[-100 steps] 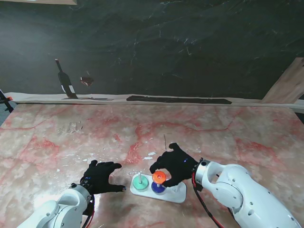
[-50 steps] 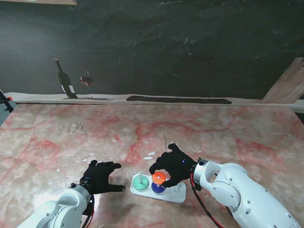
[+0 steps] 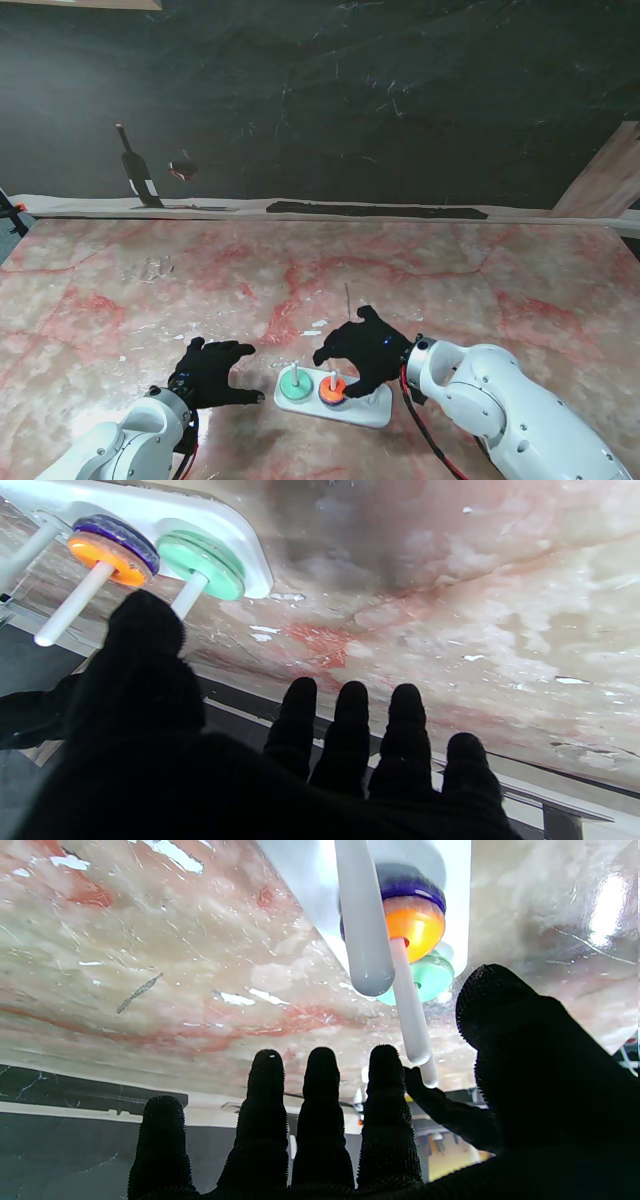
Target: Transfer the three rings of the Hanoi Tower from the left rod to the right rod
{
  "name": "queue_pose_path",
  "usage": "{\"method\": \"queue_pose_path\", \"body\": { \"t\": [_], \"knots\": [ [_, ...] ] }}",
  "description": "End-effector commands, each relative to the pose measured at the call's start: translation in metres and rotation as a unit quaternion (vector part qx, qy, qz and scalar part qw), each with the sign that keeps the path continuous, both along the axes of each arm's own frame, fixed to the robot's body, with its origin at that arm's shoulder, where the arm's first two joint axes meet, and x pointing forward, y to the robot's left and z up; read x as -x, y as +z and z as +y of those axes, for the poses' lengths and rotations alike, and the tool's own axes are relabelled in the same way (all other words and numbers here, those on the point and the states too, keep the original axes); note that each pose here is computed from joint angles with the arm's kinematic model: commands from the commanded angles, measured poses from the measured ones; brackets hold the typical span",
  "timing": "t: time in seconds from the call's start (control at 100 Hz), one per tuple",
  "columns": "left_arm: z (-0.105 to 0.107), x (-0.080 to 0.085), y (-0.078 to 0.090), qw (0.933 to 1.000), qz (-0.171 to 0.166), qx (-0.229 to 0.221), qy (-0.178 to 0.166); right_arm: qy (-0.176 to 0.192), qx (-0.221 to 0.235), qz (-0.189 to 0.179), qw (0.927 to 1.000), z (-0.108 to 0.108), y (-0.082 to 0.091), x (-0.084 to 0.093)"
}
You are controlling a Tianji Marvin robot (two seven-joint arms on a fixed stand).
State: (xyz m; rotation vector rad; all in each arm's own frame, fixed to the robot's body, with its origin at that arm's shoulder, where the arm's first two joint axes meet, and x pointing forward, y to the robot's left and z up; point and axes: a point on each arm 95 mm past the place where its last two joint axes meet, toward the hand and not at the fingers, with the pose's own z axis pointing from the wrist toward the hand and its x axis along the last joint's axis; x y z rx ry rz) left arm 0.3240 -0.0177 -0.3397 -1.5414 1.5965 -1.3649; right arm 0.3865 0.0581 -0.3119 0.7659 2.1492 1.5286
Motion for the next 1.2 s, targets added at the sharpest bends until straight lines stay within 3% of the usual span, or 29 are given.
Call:
{"method": "queue_pose_path", "body": {
  "t": [0.0, 0.27, 0.55, 0.78, 1.0, 1.19],
  "knots": [
    [-0.001, 0.001, 0.000, 1.0000, 0.002, 0.000, 0.000, 0.001, 0.004, 0.001, 1.0000, 0.000, -0.001, 0.003],
    [-0.001, 0.001, -0.001, 1.0000, 0.005, 0.001, -0.003, -0.016, -0.012, -0.002, 0.9998, -0.003, 0.007, 0.006],
    [-0.006, -0.001, -0.004, 0.9996, 0.017, 0.006, -0.019, -0.108, -0.065, 0.004, 0.9920, -0.014, 0.025, 0.018],
    [-0.012, -0.005, -0.013, 0.9980, 0.039, 0.006, -0.049, -0.191, -0.123, 0.013, 0.9739, -0.023, 0.031, 0.027],
    [-0.020, -0.012, -0.025, 0.9948, 0.056, 0.005, -0.085, -0.248, -0.165, 0.009, 0.9547, -0.025, 0.034, 0.041],
    [-0.030, -0.019, -0.034, 0.9950, 0.035, 0.007, -0.093, -0.284, -0.195, 0.009, 0.9388, -0.031, 0.026, 0.053]
  ]
}}
